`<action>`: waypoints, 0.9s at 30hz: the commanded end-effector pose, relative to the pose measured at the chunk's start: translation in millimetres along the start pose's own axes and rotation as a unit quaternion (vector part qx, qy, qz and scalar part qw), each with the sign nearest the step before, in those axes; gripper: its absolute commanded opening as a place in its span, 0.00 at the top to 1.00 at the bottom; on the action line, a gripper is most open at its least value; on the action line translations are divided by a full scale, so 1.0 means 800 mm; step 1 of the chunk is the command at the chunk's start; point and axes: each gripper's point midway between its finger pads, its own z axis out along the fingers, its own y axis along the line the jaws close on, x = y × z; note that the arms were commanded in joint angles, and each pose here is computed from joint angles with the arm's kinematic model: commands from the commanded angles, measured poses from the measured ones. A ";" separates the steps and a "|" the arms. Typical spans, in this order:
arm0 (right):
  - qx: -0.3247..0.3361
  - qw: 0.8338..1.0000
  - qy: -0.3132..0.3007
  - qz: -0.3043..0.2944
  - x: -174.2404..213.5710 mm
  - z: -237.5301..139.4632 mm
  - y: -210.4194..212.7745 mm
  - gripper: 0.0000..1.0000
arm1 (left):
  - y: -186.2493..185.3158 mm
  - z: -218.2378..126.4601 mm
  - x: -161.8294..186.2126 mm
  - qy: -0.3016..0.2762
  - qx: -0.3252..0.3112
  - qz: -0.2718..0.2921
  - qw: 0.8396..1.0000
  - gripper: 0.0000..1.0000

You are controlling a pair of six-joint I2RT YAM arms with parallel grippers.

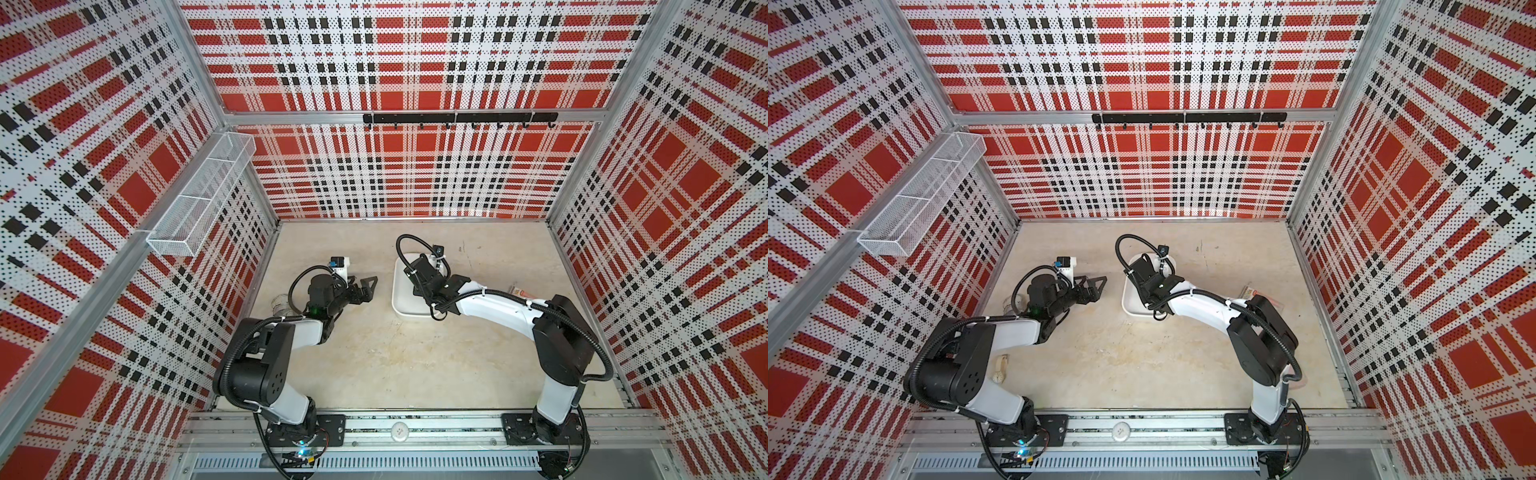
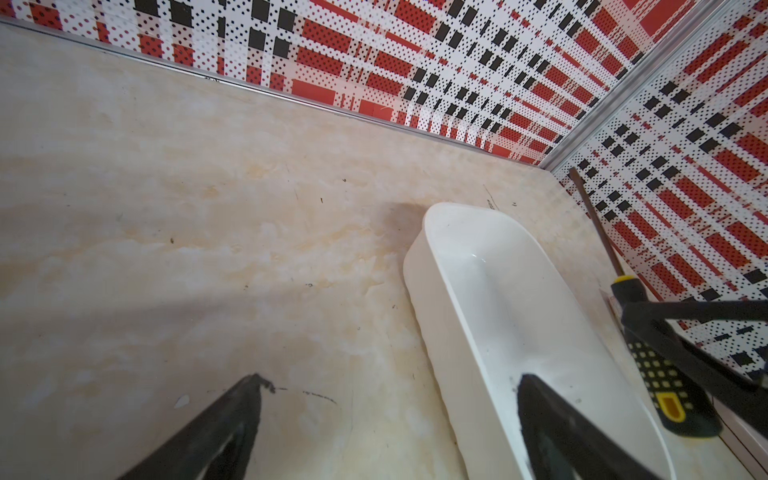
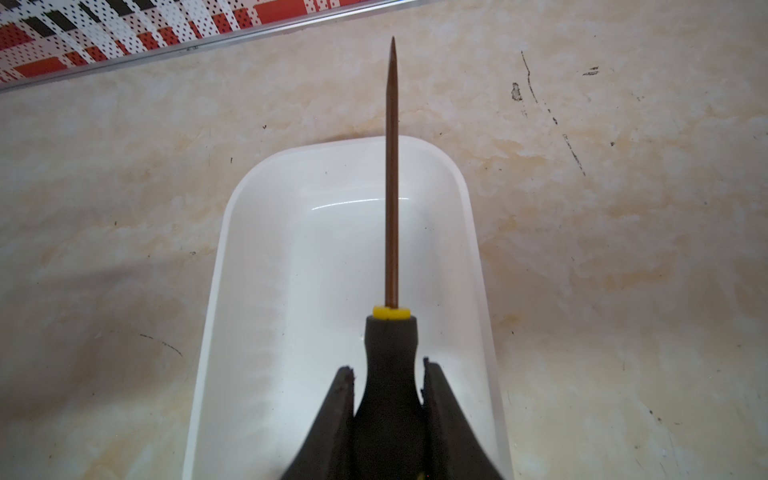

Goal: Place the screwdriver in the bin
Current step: 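Lift the screwdriver with the right gripper and carry it over the white bin, then lower the screwdriver into the white bin with the right gripper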

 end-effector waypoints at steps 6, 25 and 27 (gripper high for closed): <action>0.006 1.000 -0.001 -0.006 0.015 0.006 0.012 1.00 | 0.000 -0.004 -0.001 -0.005 0.005 0.003 1.000 0.02; 0.013 0.999 0.037 -0.030 0.057 0.034 0.024 1.00 | 0.002 -0.002 0.004 0.000 0.003 0.001 1.000 0.02; 0.016 0.999 0.041 -0.032 0.061 0.038 0.025 1.00 | 0.002 -0.002 0.005 0.001 0.003 0.001 1.000 0.02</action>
